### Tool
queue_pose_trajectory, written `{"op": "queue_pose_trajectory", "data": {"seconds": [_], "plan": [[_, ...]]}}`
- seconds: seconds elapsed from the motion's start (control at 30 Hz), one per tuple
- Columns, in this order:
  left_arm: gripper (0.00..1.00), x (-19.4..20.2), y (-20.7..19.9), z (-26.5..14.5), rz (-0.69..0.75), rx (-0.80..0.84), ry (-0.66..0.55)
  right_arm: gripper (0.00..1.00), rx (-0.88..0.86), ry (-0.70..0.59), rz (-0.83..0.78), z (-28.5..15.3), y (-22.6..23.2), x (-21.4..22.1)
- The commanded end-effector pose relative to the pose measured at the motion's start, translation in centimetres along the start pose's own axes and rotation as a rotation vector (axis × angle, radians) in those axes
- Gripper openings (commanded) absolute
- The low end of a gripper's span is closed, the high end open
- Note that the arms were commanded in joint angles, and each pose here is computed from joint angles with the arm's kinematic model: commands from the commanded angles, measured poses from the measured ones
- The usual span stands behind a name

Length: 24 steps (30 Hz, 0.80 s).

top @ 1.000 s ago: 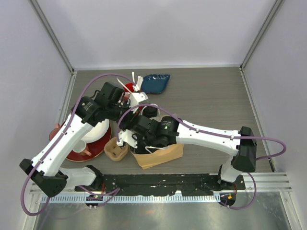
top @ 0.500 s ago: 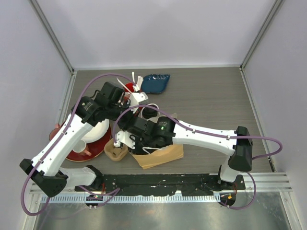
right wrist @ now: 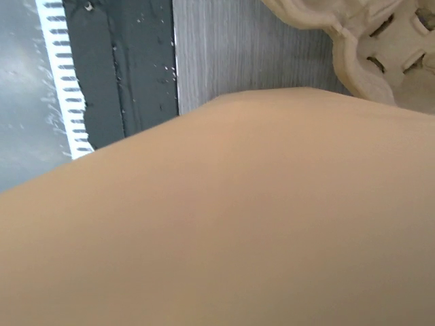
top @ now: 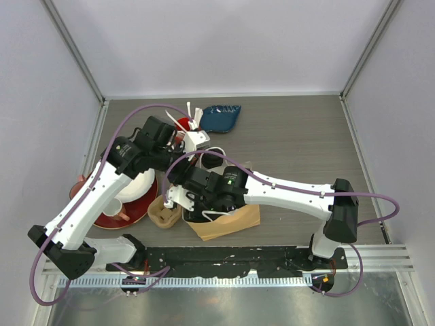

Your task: Pack the takeout coffee

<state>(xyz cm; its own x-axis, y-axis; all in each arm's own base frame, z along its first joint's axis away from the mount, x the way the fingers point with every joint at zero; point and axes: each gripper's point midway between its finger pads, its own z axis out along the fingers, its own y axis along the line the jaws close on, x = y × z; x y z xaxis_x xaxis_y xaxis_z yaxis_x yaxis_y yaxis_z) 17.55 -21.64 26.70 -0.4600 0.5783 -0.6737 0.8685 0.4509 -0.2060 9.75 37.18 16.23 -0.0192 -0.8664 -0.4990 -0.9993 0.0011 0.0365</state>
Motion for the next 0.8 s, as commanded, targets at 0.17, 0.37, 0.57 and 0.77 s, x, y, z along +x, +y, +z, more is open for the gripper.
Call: {"op": "queue_pose_trajectory", "data": {"seconds": [0.17,0.37,0.57,0.77], "plan": [[0.00,-0.6,-0.3,-0.3,0.036,0.013,-0.015,0.68,0.093,-0.117,-0.007,-5.1,-0.6,-1.9],[0.00,-0.6,-0.2,-0.2,0.040,0.012,-0.010,0.72,0.121,-0.223,-0.036,-8.0,-0.6,-3.9],[0.00,-0.6,0.0,-0.2,0.041,0.005,-0.012,0.74,0.163,-0.370,-0.064,-11.8,-0.5,-6.1],[0.00,-0.7,-0.1,-0.1,0.036,0.010,-0.017,0.75,0.256,-0.482,-0.036,-15.7,-1.2,-7.1]]}}
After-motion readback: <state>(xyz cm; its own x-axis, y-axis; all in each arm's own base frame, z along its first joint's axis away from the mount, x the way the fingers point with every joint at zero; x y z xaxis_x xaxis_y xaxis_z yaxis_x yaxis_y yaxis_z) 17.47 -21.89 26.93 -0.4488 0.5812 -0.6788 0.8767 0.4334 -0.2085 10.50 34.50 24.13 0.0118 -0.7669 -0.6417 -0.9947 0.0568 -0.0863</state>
